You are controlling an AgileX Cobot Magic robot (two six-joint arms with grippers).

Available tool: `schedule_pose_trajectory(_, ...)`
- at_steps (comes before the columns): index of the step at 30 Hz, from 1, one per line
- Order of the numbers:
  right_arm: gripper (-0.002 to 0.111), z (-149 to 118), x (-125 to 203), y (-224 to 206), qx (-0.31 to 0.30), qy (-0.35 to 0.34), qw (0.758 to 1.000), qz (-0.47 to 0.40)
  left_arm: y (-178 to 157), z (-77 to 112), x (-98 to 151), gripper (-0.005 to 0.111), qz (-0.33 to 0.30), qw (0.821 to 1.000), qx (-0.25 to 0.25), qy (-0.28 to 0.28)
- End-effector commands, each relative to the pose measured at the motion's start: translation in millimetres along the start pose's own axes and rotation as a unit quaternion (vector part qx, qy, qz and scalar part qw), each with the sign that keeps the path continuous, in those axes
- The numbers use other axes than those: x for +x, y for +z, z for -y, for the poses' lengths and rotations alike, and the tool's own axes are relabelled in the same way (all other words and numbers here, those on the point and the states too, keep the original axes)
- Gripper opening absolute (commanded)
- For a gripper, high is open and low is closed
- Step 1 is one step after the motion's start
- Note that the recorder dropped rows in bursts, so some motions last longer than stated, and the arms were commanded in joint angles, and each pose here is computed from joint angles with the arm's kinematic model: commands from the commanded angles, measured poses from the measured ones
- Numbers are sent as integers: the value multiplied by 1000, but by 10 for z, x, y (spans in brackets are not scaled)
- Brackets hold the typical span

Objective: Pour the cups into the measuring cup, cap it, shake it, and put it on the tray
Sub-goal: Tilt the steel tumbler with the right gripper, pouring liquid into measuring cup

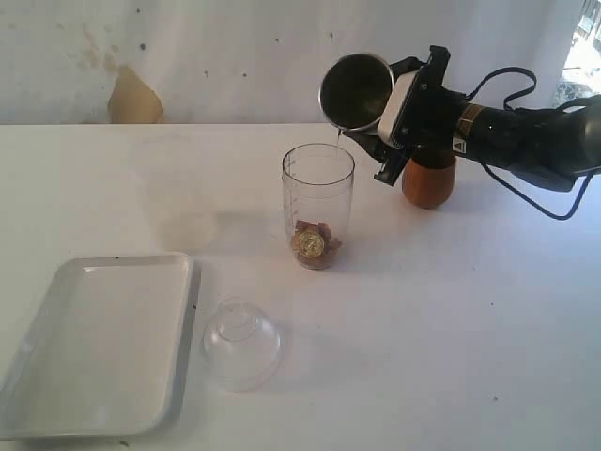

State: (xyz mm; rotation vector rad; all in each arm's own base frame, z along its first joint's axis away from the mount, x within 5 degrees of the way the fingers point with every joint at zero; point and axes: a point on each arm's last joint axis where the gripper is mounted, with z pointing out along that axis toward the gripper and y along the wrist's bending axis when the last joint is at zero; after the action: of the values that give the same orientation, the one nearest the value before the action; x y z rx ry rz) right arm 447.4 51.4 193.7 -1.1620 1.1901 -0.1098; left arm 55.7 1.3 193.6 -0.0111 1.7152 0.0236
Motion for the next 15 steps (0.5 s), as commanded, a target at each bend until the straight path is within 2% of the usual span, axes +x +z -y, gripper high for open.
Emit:
schedule_pose_trajectory(1,0,104,-113,-6,24,-7,999,33,0,2,16,0,-1,1000,2,1)
schedule_pose_trajectory(15,0,104,-111,-6,25,-47,998,31,0,2,16,0,-1,1000,2,1)
